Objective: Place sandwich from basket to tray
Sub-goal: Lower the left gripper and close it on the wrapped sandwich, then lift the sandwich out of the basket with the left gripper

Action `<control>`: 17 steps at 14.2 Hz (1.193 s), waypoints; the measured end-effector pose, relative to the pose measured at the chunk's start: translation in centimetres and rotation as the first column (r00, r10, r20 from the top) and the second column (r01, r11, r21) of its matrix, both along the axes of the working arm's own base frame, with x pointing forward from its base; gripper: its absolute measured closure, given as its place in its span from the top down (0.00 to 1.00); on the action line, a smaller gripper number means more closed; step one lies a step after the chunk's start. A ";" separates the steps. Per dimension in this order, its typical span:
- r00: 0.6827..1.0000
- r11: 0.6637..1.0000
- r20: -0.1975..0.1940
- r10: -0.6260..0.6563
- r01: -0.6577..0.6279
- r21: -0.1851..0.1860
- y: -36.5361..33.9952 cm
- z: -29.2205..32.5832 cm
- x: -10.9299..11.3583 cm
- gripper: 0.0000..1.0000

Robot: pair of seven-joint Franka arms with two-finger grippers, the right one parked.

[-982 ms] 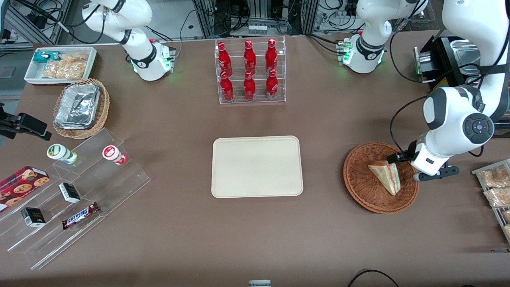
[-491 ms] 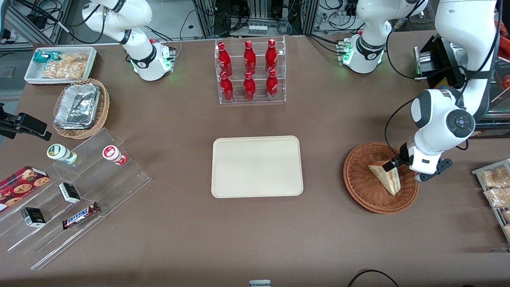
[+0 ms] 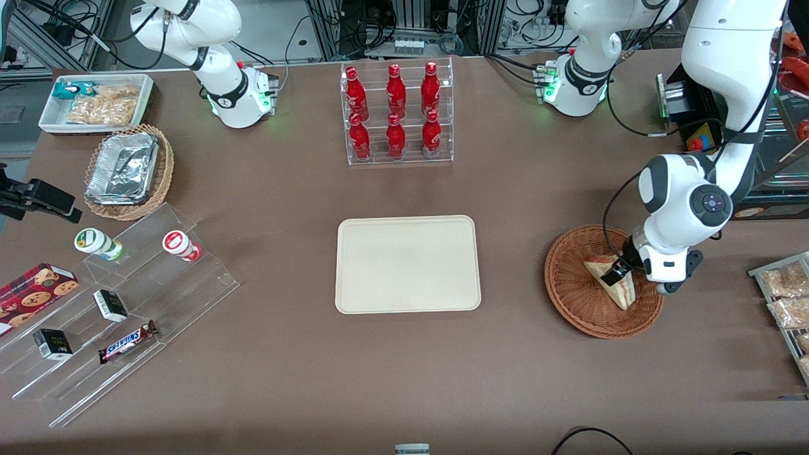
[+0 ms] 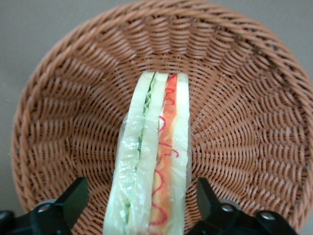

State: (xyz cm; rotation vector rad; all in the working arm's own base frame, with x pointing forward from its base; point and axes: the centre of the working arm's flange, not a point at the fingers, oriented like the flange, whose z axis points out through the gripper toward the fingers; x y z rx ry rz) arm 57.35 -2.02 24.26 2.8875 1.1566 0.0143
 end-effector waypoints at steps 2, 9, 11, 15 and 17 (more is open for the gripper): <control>1.000 1.000 -0.002 0.006 -0.006 -0.001 -0.1 -0.3 0.0 0.87; 0.981 0.984 -0.075 -0.180 0.181 -0.002 -0.9 3.2 1.0 0.24; 0.944 0.952 -0.125 -0.305 0.304 -0.023 -3.2 6.5 2.0 0.19; 0.793 0.805 -0.137 -0.593 0.590 -0.065 -8.6 9.4 2.1 0.16; 0.752 0.763 -0.127 -0.646 0.641 -0.086 -12.4 9.2 1.6 0.16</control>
